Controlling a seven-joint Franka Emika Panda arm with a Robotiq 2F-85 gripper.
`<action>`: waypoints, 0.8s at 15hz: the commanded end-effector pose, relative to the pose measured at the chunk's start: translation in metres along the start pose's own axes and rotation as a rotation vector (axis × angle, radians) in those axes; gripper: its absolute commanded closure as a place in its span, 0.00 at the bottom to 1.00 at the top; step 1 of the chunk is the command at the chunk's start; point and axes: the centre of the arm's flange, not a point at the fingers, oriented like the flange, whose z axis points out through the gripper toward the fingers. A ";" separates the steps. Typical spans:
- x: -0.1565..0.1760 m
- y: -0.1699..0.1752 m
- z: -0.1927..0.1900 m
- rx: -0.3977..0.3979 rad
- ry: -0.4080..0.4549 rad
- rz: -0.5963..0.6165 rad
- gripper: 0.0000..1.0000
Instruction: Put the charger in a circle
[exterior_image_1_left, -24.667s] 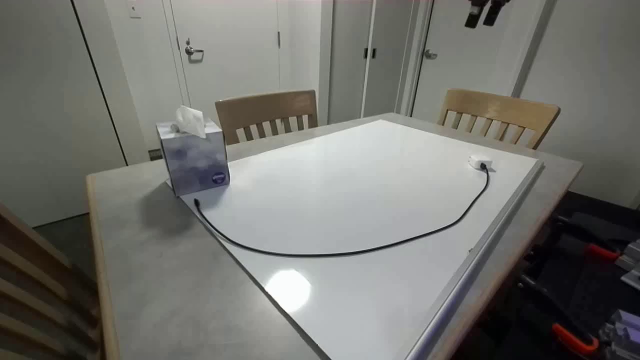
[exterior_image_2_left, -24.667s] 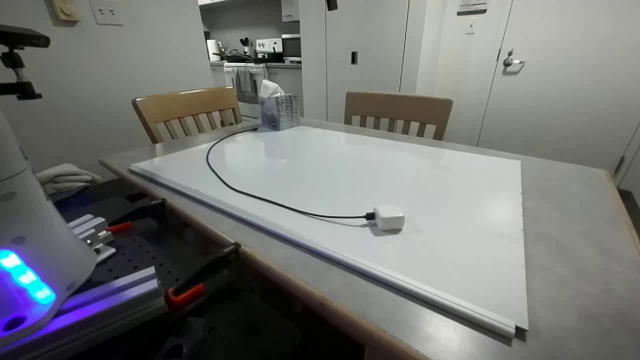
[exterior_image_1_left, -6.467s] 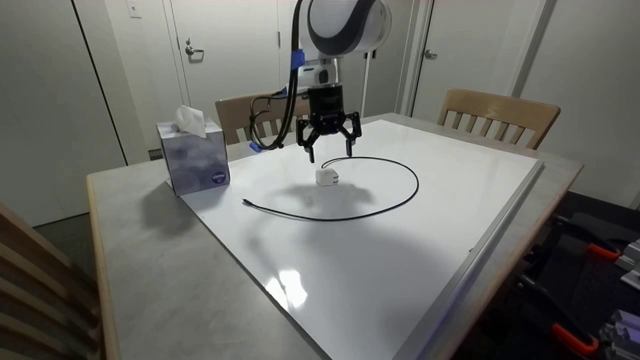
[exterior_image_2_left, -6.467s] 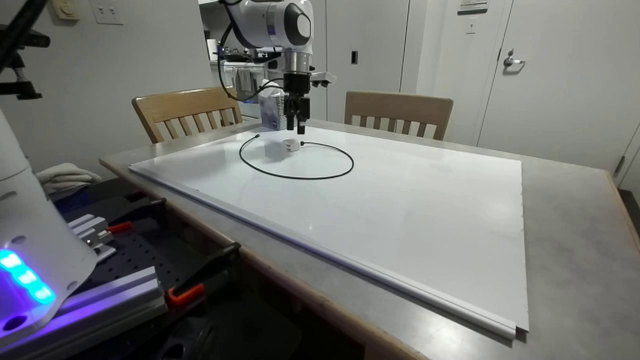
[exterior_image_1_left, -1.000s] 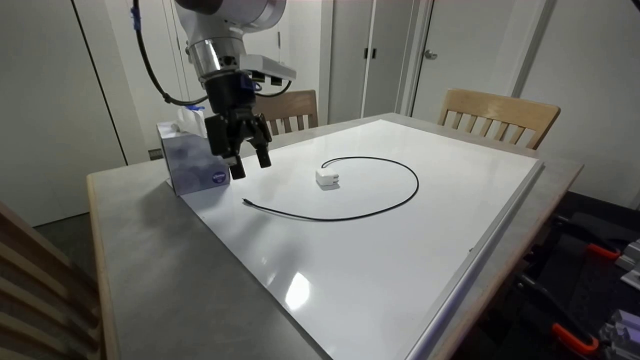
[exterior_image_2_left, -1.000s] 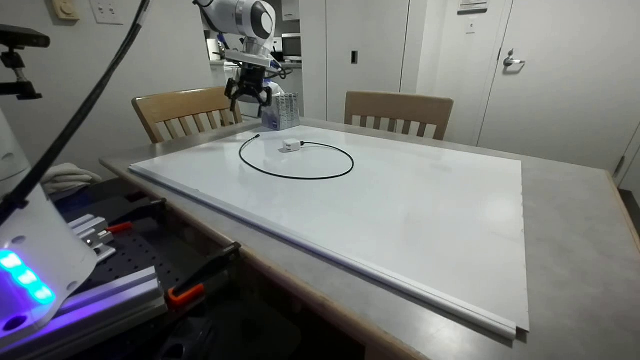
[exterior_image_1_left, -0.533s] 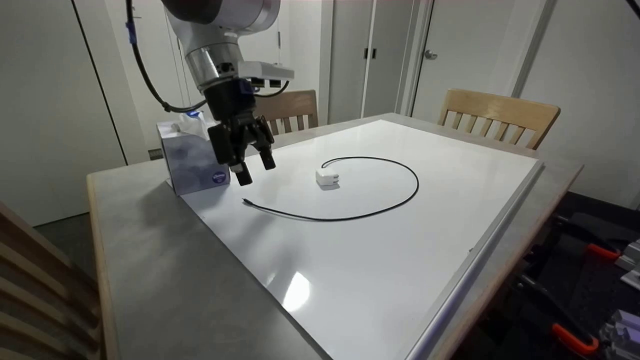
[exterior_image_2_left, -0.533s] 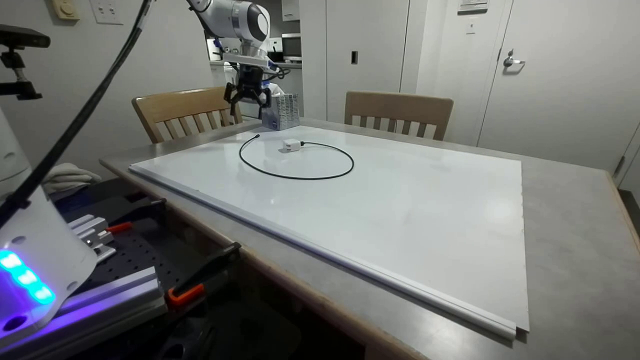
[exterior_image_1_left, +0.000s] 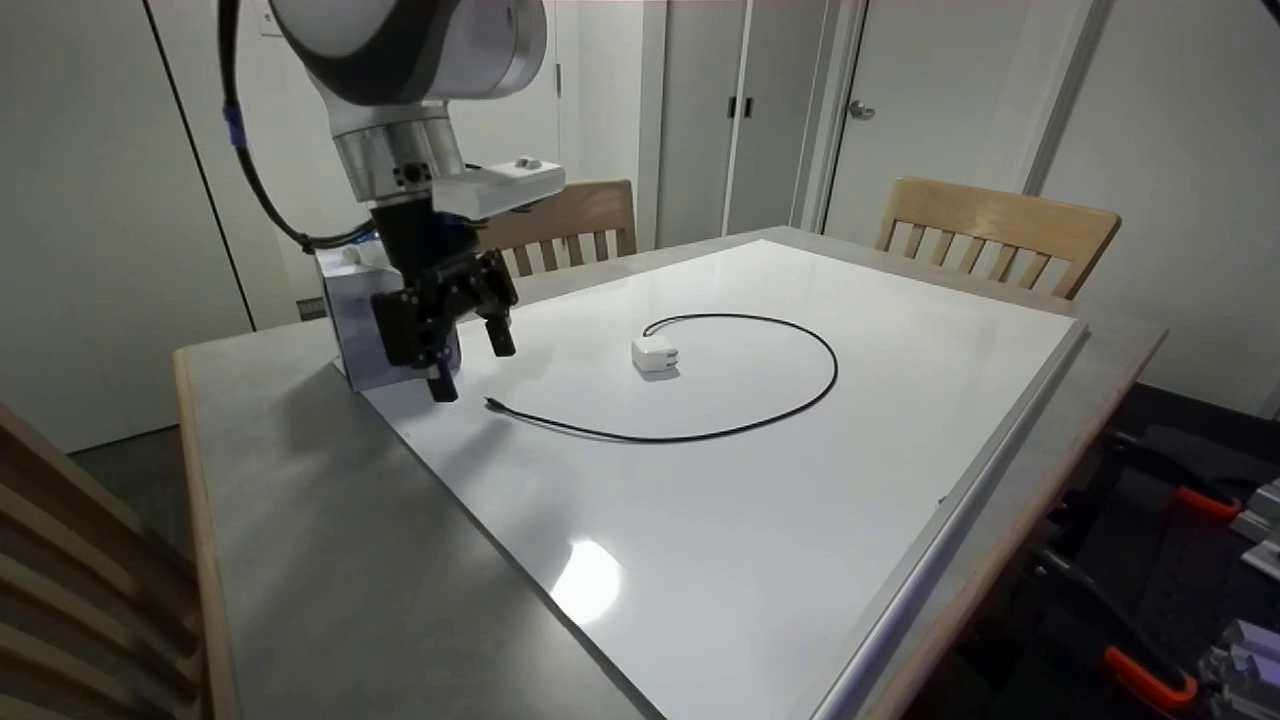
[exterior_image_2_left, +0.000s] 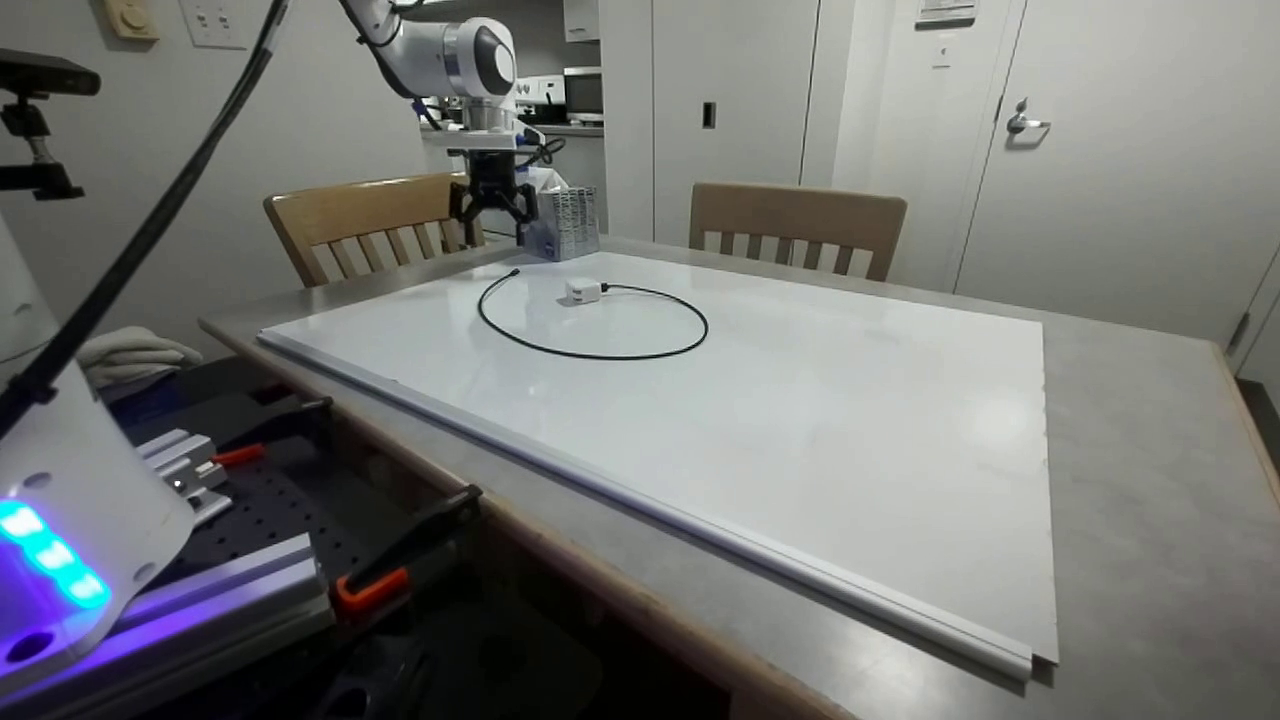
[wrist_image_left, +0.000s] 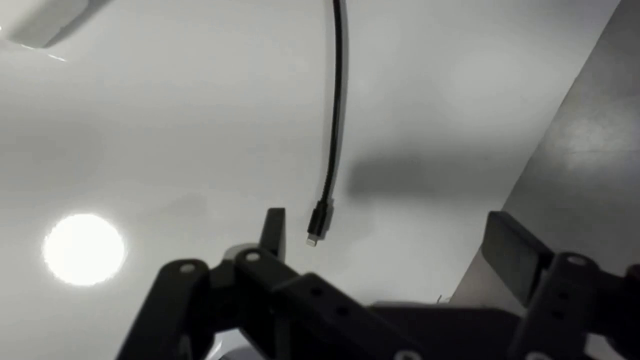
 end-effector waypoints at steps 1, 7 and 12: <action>-0.030 -0.019 0.010 -0.073 0.060 0.063 0.00; -0.055 -0.041 0.025 -0.084 0.084 0.174 0.00; -0.038 -0.044 0.033 -0.066 0.086 0.165 0.00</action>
